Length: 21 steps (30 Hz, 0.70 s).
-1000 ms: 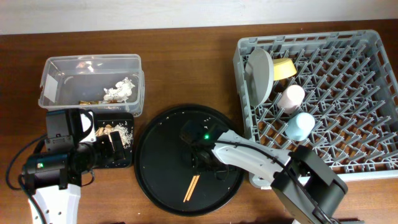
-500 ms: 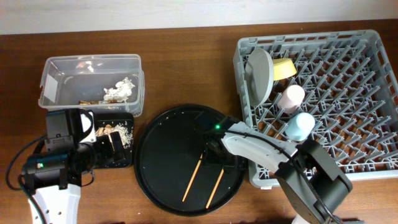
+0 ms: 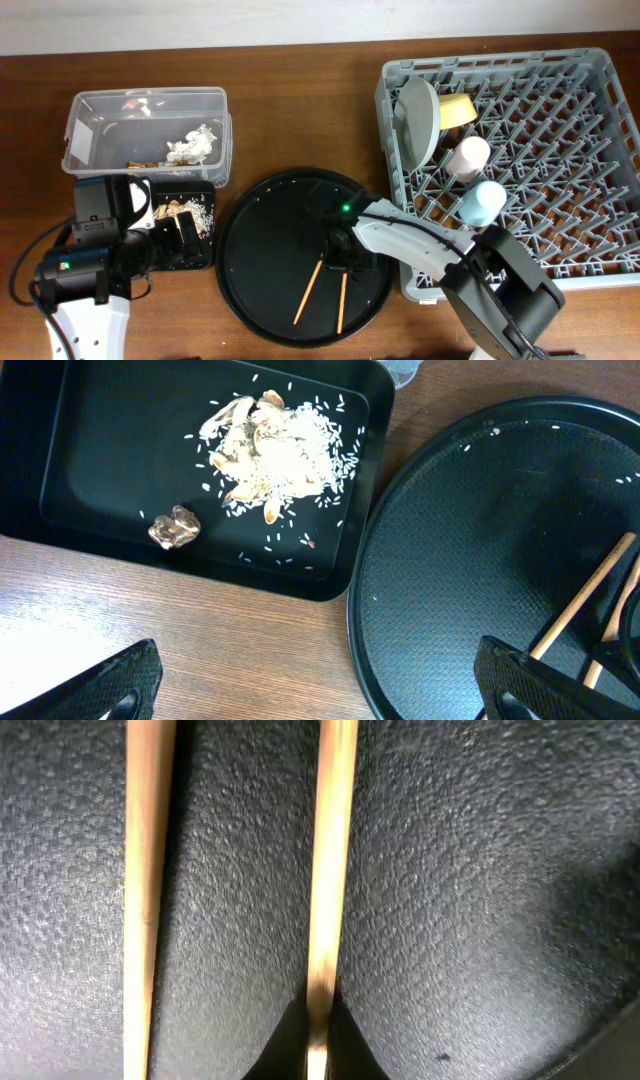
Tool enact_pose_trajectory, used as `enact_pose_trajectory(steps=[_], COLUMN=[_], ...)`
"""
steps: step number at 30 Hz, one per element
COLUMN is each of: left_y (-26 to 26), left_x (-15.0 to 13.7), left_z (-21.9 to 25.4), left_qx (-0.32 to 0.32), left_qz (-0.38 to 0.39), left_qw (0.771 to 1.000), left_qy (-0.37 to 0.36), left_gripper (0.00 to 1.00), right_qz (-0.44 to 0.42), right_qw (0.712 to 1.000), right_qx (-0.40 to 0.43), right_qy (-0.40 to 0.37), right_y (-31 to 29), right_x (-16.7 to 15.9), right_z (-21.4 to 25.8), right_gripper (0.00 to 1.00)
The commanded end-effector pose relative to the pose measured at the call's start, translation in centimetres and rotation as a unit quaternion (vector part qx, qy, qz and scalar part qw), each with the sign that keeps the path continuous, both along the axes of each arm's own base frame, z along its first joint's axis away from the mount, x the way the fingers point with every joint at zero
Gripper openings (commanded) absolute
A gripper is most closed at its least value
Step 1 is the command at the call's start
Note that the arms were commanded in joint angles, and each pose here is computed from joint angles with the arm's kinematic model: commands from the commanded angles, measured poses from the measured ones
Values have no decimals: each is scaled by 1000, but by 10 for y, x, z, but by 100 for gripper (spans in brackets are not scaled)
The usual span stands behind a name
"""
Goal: Sort waste into correct bins and load items into the dishwasher rack
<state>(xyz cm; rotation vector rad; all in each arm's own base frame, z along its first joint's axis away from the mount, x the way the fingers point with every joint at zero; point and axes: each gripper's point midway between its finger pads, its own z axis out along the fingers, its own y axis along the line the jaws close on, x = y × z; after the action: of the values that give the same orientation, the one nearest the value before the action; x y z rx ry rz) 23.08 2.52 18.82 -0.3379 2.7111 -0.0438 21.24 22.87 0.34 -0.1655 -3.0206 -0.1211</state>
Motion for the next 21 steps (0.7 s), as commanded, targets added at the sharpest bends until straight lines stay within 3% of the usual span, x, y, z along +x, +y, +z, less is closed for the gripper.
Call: enact_pose_trajectory(steps=[1, 11, 17, 21], left_y=[0, 0, 0, -1], left_x=[0, 0, 0, 0], left_z=[6, 6, 6, 6], left_qx=[-6, -6, -6, -6], left_qz=[5, 5, 5, 5], left_qw=[1000, 1000, 1000, 1000], left_qy=[-10, -9, -9, -9], left_gripper=[99, 99, 99, 99], right_qz=[34, 114, 111, 132], right_qw=[998, 984, 988, 987], right_qx=[31, 33, 15, 12], right_qy=[-31, -130, -109, -90], right_y=[12, -74, -135, -143], right_x=[23, 100, 113, 116], right_z=[28, 154, 143, 128], right_gripper=[4, 4, 4, 4])
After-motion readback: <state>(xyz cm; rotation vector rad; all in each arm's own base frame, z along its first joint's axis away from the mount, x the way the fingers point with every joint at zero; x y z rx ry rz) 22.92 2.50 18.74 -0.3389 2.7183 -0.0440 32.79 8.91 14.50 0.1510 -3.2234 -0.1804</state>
